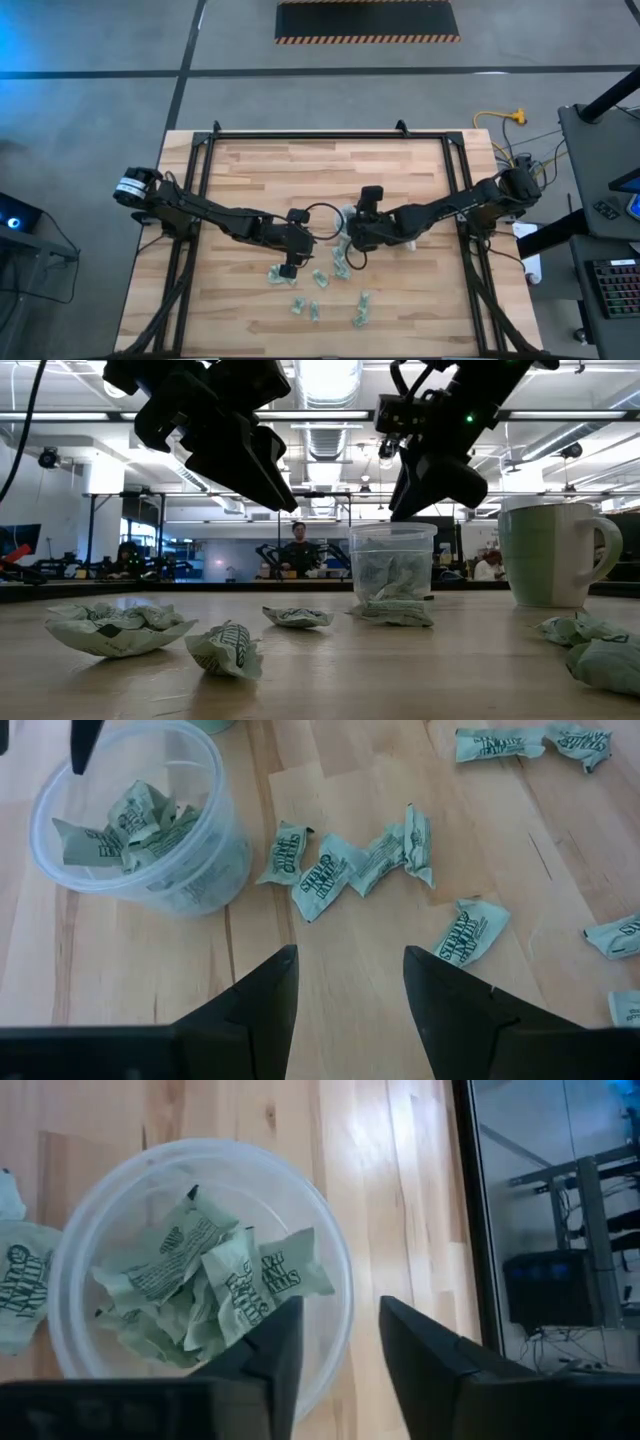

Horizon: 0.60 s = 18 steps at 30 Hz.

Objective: Pick and place Stevia / Truvia into bins
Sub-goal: Put the green stevia packet into the transparent container

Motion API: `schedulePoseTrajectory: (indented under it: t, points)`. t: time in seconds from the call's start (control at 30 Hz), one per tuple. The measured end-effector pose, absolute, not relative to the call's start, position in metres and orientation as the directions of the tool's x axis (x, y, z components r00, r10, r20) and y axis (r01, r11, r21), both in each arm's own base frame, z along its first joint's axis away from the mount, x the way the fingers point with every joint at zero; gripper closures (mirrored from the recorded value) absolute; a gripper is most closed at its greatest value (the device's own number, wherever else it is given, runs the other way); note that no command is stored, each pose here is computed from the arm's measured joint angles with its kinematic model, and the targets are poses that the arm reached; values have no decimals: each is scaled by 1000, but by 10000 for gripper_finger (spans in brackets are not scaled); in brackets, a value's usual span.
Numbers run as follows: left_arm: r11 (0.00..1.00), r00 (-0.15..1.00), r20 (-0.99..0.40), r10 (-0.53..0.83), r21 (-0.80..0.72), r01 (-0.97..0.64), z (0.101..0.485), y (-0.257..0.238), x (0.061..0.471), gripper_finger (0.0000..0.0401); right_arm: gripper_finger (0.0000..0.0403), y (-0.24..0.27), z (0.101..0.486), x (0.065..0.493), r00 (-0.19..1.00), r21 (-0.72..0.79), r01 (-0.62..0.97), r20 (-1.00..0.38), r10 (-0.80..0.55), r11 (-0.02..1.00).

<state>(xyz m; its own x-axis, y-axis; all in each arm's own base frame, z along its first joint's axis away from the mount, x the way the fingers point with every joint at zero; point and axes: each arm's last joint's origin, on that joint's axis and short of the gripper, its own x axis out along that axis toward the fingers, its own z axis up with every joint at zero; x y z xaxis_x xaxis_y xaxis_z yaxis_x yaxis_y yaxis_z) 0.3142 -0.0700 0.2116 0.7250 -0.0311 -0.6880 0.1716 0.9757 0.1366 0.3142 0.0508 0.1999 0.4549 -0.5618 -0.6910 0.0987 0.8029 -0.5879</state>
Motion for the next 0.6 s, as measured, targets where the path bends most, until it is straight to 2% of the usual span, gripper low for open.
schedulePoseTrajectory:
  t: [0.23,0.6]
  points:
    - [979,715,-697,-52,106,175,209,-73,312,235,244,61,208,303,459,-582,83,-698,-550,809]
    - [958,703,-680,-209,1,286,188,-93,321,235,253,108,232,270,568,-523,22,-695,-441,852]
